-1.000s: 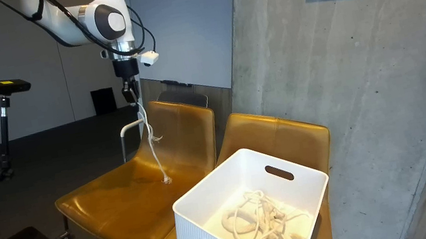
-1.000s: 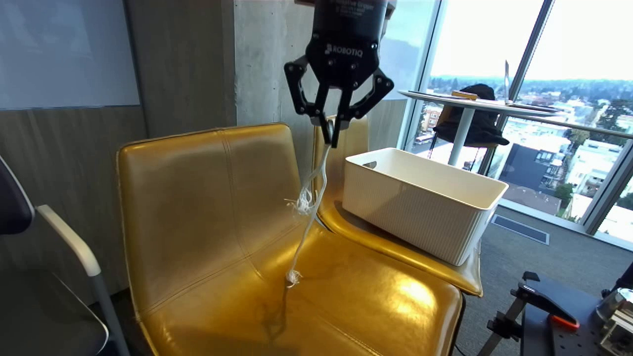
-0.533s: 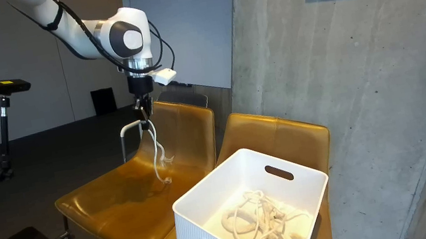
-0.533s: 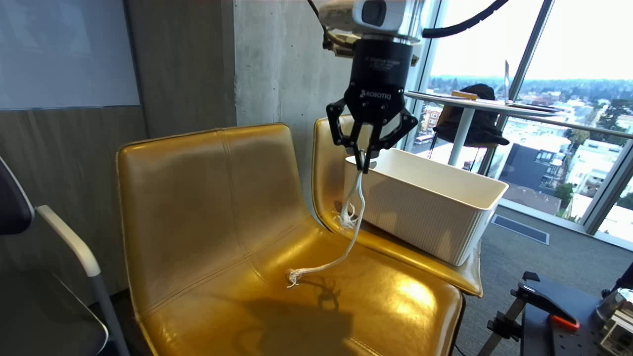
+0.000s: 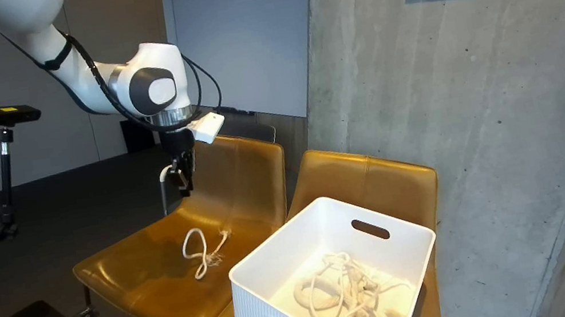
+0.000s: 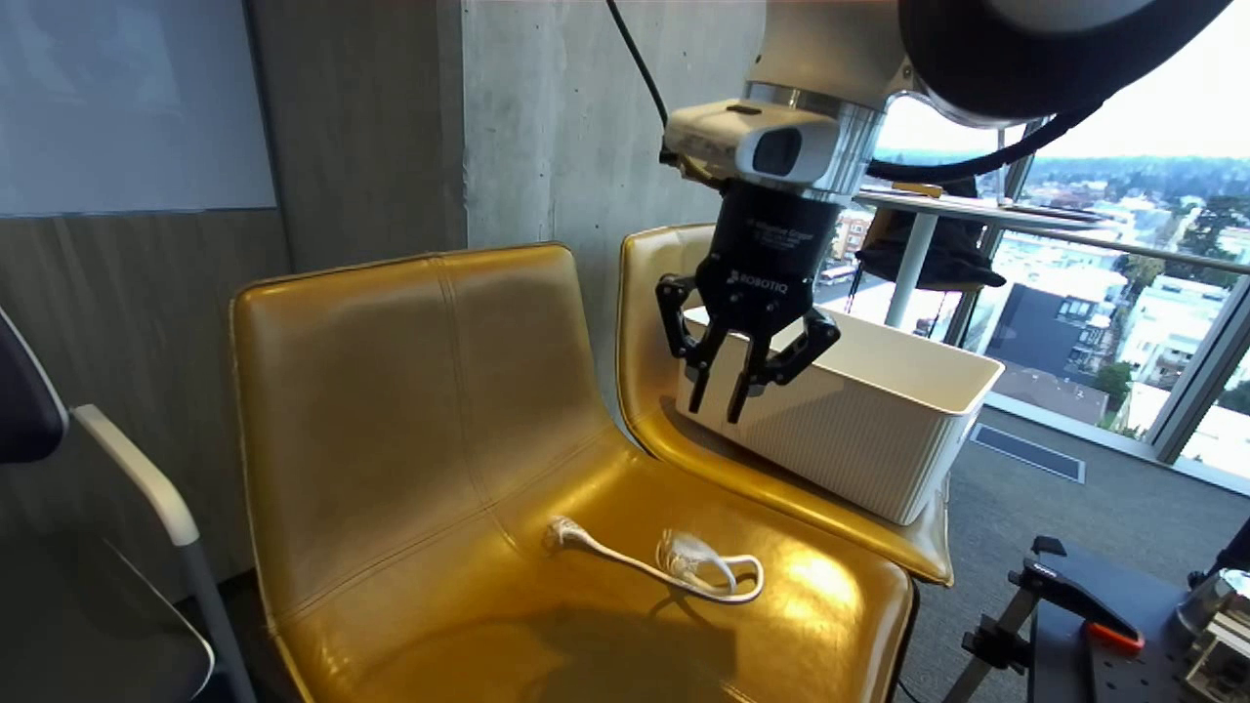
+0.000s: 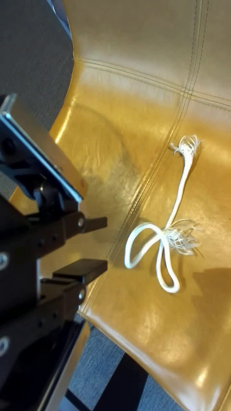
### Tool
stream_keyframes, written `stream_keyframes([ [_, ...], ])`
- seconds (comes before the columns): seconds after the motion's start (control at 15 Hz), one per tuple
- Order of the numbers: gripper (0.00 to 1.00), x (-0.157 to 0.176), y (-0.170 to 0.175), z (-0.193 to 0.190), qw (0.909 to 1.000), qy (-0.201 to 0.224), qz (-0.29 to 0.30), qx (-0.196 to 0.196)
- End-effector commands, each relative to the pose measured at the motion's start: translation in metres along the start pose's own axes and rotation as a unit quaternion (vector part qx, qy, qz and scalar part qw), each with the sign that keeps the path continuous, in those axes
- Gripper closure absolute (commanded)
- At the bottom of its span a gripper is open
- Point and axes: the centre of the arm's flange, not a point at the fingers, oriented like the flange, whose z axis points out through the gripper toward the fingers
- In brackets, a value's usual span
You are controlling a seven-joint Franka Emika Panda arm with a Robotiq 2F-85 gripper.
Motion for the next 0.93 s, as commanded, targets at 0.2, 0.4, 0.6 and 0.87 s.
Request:
stream_keyframes([
  [0.2, 0.17, -0.078, 0.016, -0.022, 0.9971, -0.039, 0.046, -0.046],
  [0.4, 0.00, -0.153, 0.031, -0.015, 0.9938, -0.059, 0.086, -0.038],
  [0.6, 0.00, -0.222, 0.027, 0.003, 0.9880, -0.074, 0.136, -0.007],
  [0.87, 0.00, -0.311, -0.005, 0.019, 0.9810, -0.076, 0.177, 0.026],
])
